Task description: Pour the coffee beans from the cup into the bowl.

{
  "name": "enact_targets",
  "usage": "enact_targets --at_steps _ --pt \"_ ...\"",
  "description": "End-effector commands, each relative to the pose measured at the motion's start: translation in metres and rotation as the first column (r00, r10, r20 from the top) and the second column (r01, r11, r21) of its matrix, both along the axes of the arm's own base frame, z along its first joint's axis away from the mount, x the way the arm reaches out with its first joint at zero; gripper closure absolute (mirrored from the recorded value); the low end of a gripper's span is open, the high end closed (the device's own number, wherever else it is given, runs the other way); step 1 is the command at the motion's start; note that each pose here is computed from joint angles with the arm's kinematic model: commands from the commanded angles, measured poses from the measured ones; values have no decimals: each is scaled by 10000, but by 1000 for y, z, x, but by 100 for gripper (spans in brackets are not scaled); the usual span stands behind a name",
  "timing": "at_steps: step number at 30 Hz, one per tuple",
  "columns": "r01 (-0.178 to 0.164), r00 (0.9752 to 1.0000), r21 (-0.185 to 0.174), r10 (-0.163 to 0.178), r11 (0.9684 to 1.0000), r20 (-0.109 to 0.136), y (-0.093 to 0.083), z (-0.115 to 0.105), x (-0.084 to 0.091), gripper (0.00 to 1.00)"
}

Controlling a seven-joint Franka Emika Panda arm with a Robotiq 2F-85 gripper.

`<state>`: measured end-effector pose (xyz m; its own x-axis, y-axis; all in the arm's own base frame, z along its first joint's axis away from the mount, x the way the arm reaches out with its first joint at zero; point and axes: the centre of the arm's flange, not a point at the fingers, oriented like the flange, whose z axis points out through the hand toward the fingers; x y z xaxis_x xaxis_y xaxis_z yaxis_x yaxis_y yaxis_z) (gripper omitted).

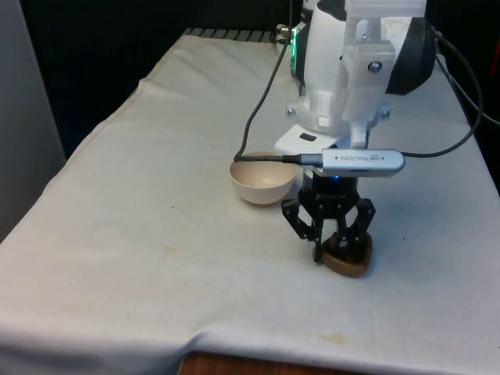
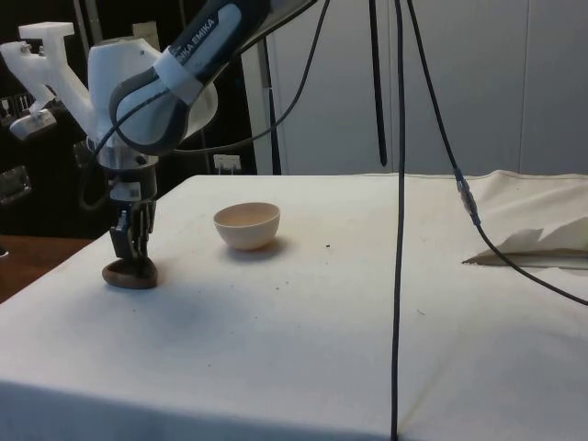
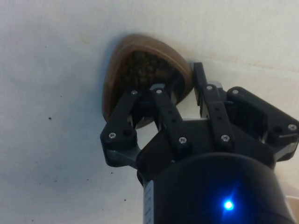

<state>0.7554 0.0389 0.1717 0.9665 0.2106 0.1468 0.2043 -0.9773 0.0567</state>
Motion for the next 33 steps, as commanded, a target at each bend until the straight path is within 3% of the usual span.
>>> enact_targets --at_steps 1,19,33 --pt "0 10000 1 0 10000 10 0 0 0 95" --pt "40 10000 -60 -40 10000 61 -9 11 2 95" --pt "101 9999 -247 -99 9996 68 -33 28 -6 95"
